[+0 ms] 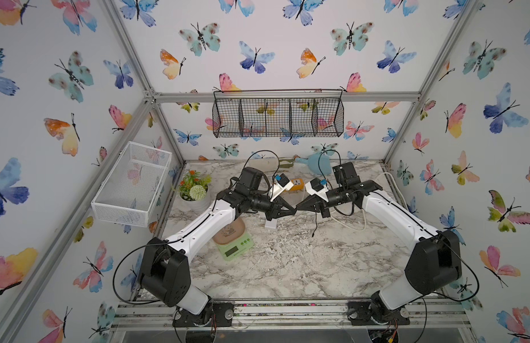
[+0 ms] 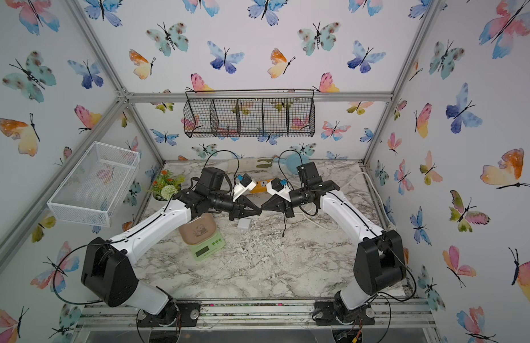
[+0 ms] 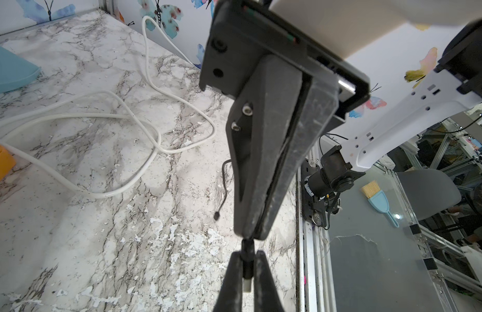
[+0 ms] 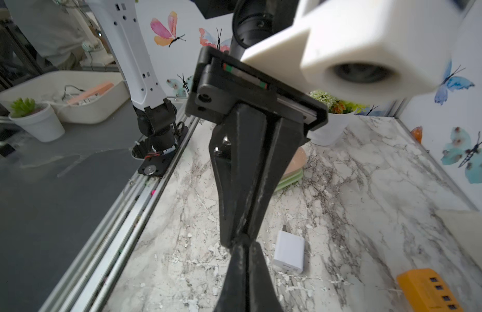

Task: Charge the electronic scale
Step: Pick up the charging cable from the center of the board.

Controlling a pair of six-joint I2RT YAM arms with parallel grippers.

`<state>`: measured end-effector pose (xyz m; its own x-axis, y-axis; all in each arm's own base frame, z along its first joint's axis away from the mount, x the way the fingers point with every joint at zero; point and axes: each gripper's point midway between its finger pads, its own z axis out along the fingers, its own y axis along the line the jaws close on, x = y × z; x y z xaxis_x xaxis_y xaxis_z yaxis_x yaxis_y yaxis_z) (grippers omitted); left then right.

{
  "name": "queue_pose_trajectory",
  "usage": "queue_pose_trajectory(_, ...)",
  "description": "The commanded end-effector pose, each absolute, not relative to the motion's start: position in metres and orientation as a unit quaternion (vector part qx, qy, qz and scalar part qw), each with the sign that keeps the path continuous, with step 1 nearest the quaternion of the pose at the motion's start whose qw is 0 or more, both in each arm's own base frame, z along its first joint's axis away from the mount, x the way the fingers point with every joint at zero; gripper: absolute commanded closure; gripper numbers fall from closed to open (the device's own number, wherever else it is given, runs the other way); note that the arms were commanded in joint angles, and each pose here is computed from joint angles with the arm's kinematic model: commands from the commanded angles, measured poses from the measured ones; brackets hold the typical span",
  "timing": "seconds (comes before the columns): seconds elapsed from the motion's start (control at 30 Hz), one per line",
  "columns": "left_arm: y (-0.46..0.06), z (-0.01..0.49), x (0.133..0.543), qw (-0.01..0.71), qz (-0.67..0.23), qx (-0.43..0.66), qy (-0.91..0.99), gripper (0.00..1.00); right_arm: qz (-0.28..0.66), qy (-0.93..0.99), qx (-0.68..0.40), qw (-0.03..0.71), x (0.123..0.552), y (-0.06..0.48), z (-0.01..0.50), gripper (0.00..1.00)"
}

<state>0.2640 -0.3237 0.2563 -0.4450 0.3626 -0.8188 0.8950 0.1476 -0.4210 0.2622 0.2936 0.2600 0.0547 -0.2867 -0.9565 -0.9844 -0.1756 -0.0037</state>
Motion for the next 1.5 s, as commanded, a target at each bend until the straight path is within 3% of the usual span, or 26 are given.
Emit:
queue_pose_trajectory(0.0, -0.322, 0.259, 0.266, 0.29, -0.472, 0.446, 0.703, 0.51, 0.484, 0.499, -0.596, 0.402, 0.255, 0.296, 0.281, 0.98)
queue_pose_trajectory(0.03, -0.322, 0.261, 0.266, 0.297, -0.473, 0.444, 0.7, 0.4, 0.485, 0.5, -0.592, 0.406, 0.255, 0.295, 0.283, 0.98)
queue_pose_trajectory(0.1, -0.321, 0.269, 0.266, 0.318, -0.481, 0.438, 0.69, 0.3, 0.481, 0.504, -0.583, 0.419, 0.255, 0.295, 0.288, 0.98)
queue_pose_trajectory(0.23, -0.317, 0.284, 0.265, 0.371, -0.499, 0.423, 0.659, 0.28, 0.478, 0.499, -0.567, 0.448, 0.249, 0.291, 0.297, 0.98)
queue_pose_trajectory(0.4, -0.315, 0.298, 0.253, 0.407, -0.528, 0.425, 0.612, 0.47, 0.487, 0.502, -0.549, 0.458, 0.245, 0.288, 0.301, 0.98)
queue_pose_trajectory(0.7, -0.314, 0.301, 0.242, 0.401, -0.542, 0.442, 0.592, 0.78, 0.494, 0.51, -0.546, 0.445, 0.247, 0.289, 0.298, 0.98)
queue_pose_trajectory(0.83, -0.313, 0.302, 0.237, 0.399, -0.546, 0.448, 0.585, 0.86, 0.498, 0.507, -0.547, 0.443, 0.245, 0.289, 0.301, 0.98)
queue_pose_trajectory(1.0, -0.313, 0.304, 0.233, 0.394, -0.554, 0.455, 0.576, 0.92, 0.501, 0.499, -0.551, 0.443, 0.242, 0.289, 0.304, 0.97)
queue_pose_trajectory(1.47, -0.314, 0.308, 0.229, 0.385, -0.563, 0.462, 0.567, 0.96, 0.535, 0.474, -0.565, 0.412, 0.232, 0.29, 0.303, 0.75)
